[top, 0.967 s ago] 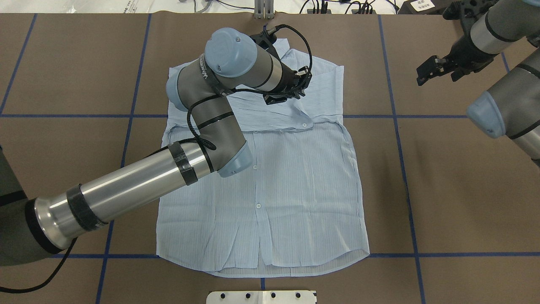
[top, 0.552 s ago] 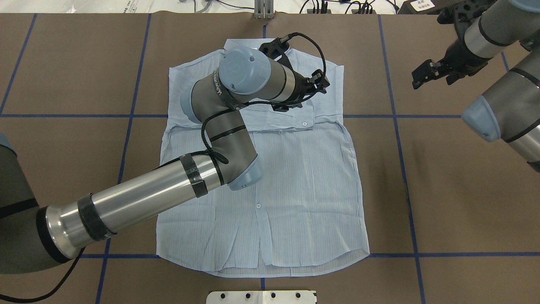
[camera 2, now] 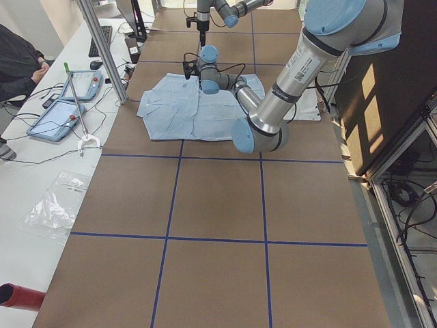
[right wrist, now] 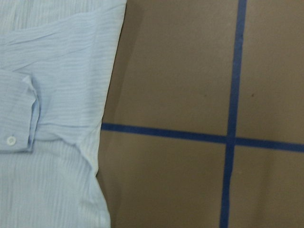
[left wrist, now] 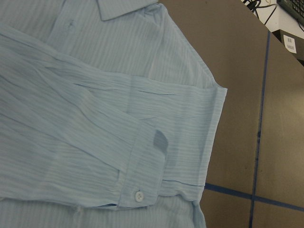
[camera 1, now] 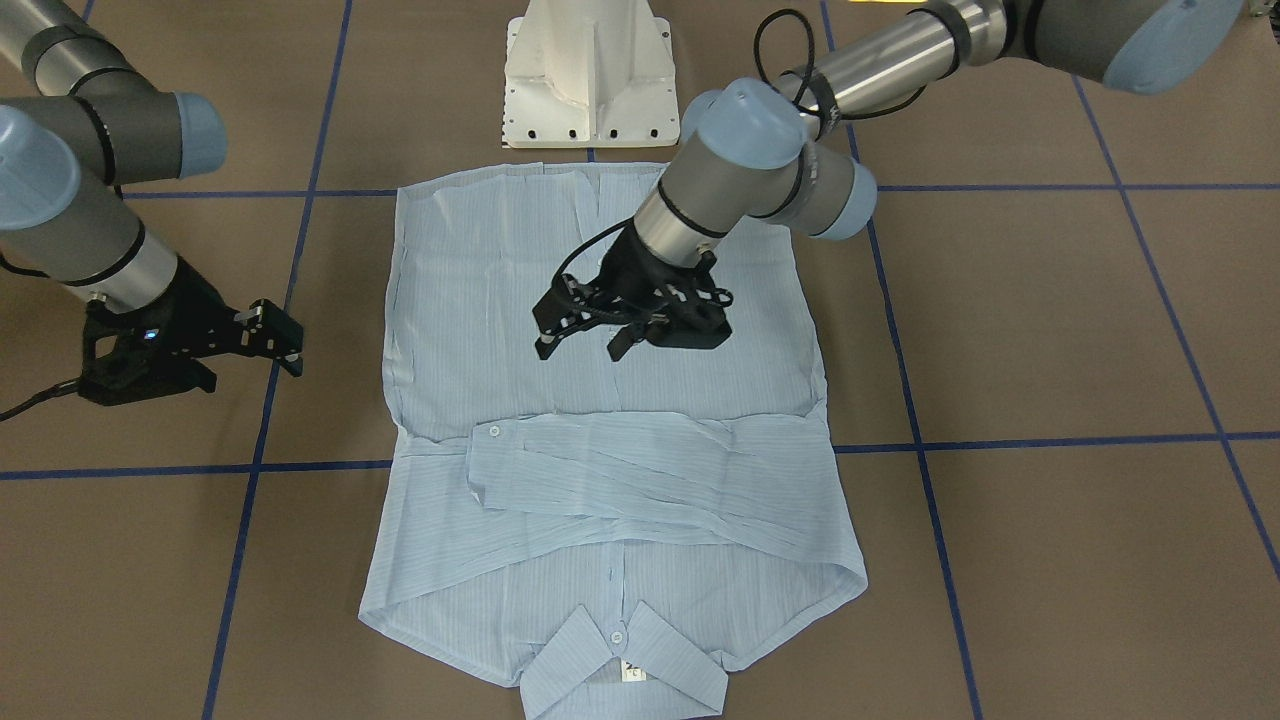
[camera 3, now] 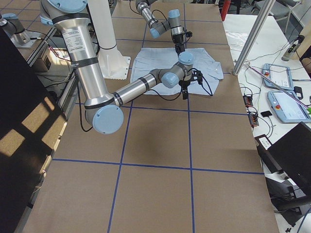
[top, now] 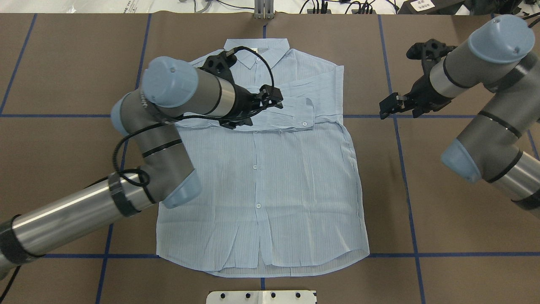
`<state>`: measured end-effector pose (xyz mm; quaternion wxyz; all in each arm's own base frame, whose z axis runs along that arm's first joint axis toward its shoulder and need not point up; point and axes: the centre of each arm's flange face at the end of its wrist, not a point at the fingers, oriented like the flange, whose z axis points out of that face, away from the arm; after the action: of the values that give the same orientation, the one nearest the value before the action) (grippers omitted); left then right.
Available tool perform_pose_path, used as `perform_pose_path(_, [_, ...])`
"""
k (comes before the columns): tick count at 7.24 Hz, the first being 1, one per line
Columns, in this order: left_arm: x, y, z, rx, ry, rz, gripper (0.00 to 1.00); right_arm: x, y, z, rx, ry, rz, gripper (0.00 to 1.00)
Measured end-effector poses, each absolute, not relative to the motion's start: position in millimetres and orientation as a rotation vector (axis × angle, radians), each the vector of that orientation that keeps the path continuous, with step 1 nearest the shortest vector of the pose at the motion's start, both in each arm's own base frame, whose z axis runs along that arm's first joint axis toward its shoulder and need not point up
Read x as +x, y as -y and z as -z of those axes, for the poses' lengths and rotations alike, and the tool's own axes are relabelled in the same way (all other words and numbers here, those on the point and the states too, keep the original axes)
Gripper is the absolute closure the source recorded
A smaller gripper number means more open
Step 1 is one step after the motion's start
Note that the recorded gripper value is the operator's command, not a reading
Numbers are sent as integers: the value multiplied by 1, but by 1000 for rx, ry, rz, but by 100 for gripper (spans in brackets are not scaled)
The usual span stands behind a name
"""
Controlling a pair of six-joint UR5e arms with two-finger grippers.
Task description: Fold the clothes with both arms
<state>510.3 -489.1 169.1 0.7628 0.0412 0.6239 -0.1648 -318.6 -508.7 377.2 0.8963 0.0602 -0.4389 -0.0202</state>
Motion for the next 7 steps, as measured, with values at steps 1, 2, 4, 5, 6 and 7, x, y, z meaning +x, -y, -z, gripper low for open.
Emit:
perform_pose_path(1, [476, 469, -177, 95, -1317, 347, 0, -336, 475, -372, 99, 917, 18, 0])
perform_pose_path(2, [444, 448, -182, 94, -1282, 347, 0, -357, 441, -368, 58, 918, -12, 0])
perform_pose_path(4, [399, 412, -182, 90, -1234, 359, 0, -404, 373, -373, 8, 887, -16, 0])
perform_pose_path(5, [389, 402, -180, 92, -1214, 367, 0, -423, 340, -375, -16, 873, -15, 0])
perform_pose_path(6, [387, 397, -180, 96, -1203, 372, 0, -434, 314, -377, -39, 865, -8, 1])
perform_pose_path(7, [387, 395, -180, 97, -1197, 373, 0, -439, 297, -382, -56, 854, 3, 3])
